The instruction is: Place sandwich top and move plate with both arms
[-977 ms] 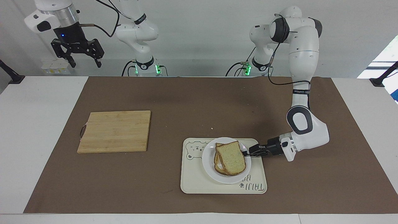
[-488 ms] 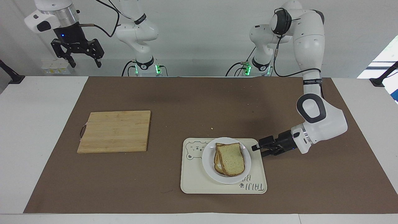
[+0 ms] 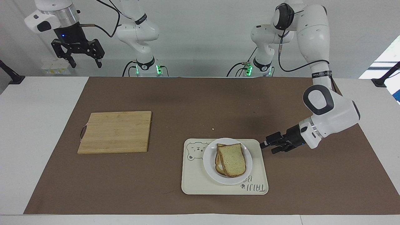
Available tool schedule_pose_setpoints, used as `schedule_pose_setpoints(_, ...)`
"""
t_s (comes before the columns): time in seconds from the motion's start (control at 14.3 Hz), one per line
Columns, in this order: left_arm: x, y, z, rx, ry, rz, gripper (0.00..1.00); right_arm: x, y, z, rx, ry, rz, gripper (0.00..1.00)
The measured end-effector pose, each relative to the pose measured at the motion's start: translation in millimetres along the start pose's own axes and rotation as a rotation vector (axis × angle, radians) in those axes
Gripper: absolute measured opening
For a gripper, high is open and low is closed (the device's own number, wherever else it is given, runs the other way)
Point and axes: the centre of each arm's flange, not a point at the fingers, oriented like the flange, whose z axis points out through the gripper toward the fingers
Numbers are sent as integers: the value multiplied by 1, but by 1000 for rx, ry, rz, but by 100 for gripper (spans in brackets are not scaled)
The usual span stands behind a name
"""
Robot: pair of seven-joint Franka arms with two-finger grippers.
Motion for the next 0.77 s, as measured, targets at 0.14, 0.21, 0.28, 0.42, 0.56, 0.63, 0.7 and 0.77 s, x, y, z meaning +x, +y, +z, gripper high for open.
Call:
schedule_pose_setpoints(0.14, -14, 3, -33, 115, 2, 28, 100, 0, 1, 0, 0, 0, 3, 100)
schedule_pose_setpoints(0.21, -22, 4, -52, 154, 10, 41, 100, 0, 3, 0, 0, 0, 6, 100)
schedule_pose_setpoints(0.28, -31, 5, -72, 187, 18, 49, 100, -1, 6, 0, 0, 0, 12, 100)
schedule_pose_setpoints(0.42, -49, -4, -113, 236, 37, 48, 100, -2, 13, 0, -3, -1, 27, 100)
schedule_pose_setpoints(0.56, -66, -27, -149, 247, 50, 40, 100, -2, 13, 0, -5, -1, 28, 100)
schedule_pose_setpoints(0.63, -73, -39, -164, 249, 55, 17, 100, -2, 11, 0, -5, 0, 24, 100)
schedule_pose_setpoints(0.7, -81, -46, -175, 248, 54, -11, 100, -1, 9, 0, -5, 0, 20, 100)
schedule_pose_setpoints(0.77, -88, -45, -182, 250, 52, -33, 100, -1, 7, 0, -6, 0, 16, 100)
